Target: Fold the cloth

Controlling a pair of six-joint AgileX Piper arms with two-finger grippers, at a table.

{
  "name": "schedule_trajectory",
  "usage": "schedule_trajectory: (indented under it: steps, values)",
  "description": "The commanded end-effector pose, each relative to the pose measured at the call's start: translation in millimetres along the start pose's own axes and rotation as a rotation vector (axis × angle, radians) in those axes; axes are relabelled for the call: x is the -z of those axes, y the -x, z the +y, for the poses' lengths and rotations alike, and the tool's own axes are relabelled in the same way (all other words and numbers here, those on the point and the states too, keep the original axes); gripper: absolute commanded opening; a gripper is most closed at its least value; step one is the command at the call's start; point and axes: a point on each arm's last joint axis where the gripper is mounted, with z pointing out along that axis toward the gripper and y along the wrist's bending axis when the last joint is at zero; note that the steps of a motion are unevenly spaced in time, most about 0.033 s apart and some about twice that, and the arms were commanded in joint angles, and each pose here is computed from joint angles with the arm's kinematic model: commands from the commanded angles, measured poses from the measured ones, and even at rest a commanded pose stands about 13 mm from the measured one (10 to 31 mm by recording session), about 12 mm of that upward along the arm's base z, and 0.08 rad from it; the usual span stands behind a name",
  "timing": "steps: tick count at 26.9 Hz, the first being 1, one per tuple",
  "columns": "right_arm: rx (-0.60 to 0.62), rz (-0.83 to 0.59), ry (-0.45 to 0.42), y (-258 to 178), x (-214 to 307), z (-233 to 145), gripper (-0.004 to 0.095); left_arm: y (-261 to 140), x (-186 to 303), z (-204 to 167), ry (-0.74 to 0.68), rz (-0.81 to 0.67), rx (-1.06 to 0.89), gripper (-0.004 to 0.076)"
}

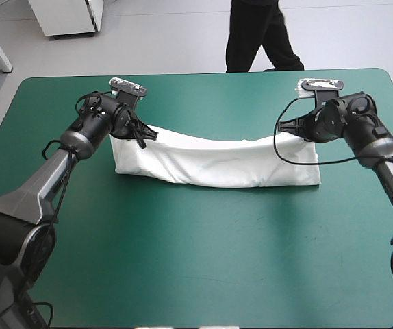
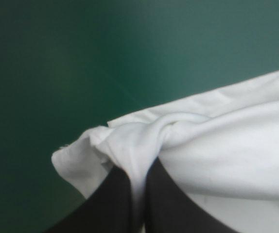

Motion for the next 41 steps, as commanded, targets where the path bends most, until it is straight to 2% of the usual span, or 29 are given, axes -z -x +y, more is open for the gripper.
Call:
schedule_trajectory:
  steps: [1,11,17,20,23,26,28,30,32,35,36,37,38,41]
  values:
    - [-0.029,-0.094,-0.011,26,-1,-11,-0.0017,19,5,18,0.036,-0.088,0.041,-0.0022]
    - [-0.037,0.002,0.008,33,-57,-10,-0.0017,16,-56,2,-0.044,-0.029,0.072,-0.0022]
    - [-0.047,0.032,0.013,29,-72,-10,-0.0016,17,-65,1,-0.041,-0.049,0.064,-0.0021]
    - [-0.040,0.051,0.025,28,-72,-9,0.0020,17,-65,1,-0.041,-0.054,0.059,-0.0005]
    - [-0.033,0.099,0.055,23,-72,-6,0.0156,17,-62,1,-0.049,-0.027,0.029,0.0087]
    - [-0.049,0.152,0.072,21,-67,-5,0.0357,20,-52,2,-0.062,0.023,0.037,0.0244]
    - [-0.049,0.163,0.073,24,-63,-4,0.0446,24,-44,4,-0.058,0.039,0.041,0.0341]
    - [-0.046,0.151,0.074,29,-54,-4,0.0479,29,-33,8,-0.053,0.050,0.043,0.0413]
    - [-0.035,0.125,0.072,37,-41,-5,0.0464,37,-21,11,-0.048,0.046,0.036,0.0428]
    - [-0.006,0.110,0.036,44,-21,-8,0.0437,49,2,16,-0.052,0.007,0.056,0.0379]
    - [-0.003,0.108,0.012,44,-11,-12,0.0422,53,13,16,-0.070,-0.016,0.066,0.0248]
    - [-0.002,0.108,0.002,43,-8,-13,0.0416,55,18,15,-0.085,-0.023,0.067,0.0149]
    - [-0.010,0.110,-0.001,43,-1,-13,0.0405,56,29,11,-0.137,-0.046,0.045,-0.0017]
    - [-0.011,0.083,0.002,43,16,-14,0.0365,58,49,-13,-0.220,-0.072,0.007,-0.0022]
